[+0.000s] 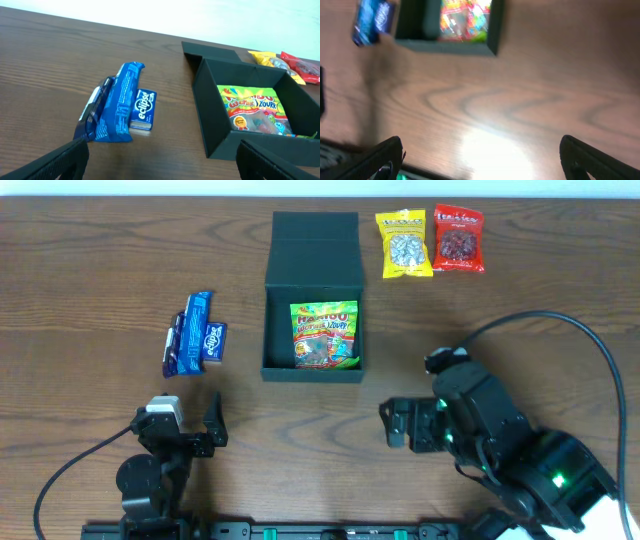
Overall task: Pack container
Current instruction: 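Open the right gripper and withdraw it toward the front right, then reach the left gripper to the blue snack bar and grasp it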
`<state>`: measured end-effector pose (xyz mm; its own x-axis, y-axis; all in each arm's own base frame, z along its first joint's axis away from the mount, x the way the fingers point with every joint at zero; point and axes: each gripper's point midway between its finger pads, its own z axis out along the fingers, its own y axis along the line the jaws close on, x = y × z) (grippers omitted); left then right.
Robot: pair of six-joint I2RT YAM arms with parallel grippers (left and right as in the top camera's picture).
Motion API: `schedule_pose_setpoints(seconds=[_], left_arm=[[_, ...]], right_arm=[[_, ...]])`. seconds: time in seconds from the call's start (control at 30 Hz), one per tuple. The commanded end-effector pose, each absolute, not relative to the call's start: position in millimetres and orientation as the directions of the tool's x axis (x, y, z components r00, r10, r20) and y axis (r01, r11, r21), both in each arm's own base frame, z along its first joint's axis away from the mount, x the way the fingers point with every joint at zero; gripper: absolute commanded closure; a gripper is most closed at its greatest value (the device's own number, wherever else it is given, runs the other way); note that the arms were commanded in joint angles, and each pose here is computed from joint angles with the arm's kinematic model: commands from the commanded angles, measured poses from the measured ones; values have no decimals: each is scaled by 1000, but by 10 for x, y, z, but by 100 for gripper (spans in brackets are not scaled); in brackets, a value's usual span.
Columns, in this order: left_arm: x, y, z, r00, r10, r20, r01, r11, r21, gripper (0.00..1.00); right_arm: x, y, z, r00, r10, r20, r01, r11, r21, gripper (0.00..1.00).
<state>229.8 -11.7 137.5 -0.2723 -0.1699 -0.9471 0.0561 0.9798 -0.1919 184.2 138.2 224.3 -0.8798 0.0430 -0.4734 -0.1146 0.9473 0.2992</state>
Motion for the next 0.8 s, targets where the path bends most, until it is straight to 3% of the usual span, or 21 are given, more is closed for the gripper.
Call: schedule_pose_setpoints(seconds=[0.0,0.43,0.6,0.77], left_arm=[[2298,-116,1271,-292,-182,-939,51,977,-205,5],[2291,-199,1287,-309,-406,-860,25,901,-434,5],[2222,-492,1308,-391,-474,-789,137,818,-559,5],[2204,-556,1225,-445,-470,-763,142,804,-578,5]], right_arm=[[1760,1322,2230,-888,17,-459,-127,951,281,1],[1564,1471,1993,-924,-92,-372,-222,919,325,1],[1504,1543,2006,-931,-105,-350,-239,899,366,1],[1574,1594,2042,-920,-102,-379,-253,892,375,1]])
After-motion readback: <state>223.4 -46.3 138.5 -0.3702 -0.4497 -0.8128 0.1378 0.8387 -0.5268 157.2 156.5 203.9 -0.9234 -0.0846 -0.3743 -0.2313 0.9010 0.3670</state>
